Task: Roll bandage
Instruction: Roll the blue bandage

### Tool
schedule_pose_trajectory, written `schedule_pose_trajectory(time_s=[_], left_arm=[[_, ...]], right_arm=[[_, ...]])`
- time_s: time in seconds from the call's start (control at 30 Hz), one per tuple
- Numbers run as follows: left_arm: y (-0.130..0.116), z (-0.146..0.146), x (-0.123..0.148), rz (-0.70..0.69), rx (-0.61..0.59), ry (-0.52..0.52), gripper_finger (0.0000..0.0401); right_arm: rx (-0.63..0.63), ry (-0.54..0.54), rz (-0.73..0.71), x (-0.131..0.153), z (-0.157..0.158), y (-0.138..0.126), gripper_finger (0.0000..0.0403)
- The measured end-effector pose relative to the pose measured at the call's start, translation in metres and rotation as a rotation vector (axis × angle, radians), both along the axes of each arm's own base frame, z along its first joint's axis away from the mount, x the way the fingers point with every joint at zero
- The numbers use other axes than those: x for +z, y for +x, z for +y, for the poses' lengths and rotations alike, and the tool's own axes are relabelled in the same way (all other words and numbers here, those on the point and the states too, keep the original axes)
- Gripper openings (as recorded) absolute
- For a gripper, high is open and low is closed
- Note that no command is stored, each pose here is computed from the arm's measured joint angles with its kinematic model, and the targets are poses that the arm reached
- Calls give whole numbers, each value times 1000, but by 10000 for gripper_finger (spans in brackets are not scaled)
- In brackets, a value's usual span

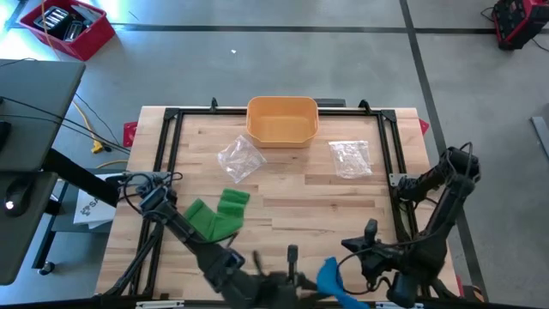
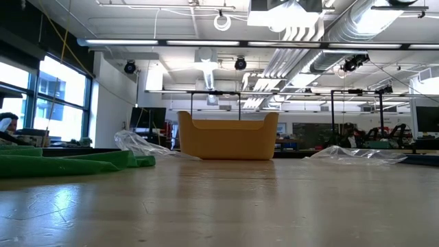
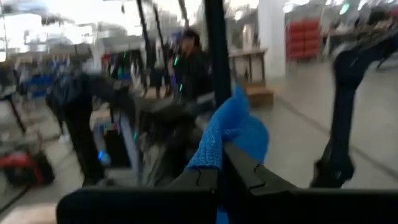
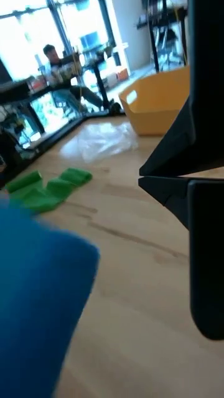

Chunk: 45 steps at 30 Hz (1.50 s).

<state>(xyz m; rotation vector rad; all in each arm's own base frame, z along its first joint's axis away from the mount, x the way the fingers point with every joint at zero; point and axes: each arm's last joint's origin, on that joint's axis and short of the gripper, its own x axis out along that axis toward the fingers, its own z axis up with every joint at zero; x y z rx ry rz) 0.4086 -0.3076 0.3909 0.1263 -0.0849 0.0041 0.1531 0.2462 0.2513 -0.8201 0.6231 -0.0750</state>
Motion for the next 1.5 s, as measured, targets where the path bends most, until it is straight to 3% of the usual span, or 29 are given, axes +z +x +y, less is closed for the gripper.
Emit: schedule_pose_trajectory(time_s=[0.3,0.47,0.63,0.77,1.03,1.33,1.5], left_arm=[[23,35,-26,222,94,-49,0],[29,49,-45,321,189,-116,0],[32,53,-64,354,236,-165,0],[31,55,-83,373,323,-184,0],[26,59,-104,386,463,-186,0],[12,71,-105,494,553,-69,0],[5,76,-112,549,596,-72,0]], right_arm=[[-54,120,71,-5,0,-21,0],[-78,163,10,-29,-3,-43,0],[-105,328,-28,-63,-4,-55,1],[-46,454,3,-84,2,-54,10],[87,669,22,-110,2,-37,87],[-26,804,7,-138,-40,-7,186],[-111,793,-14,-147,-63,4,207]])
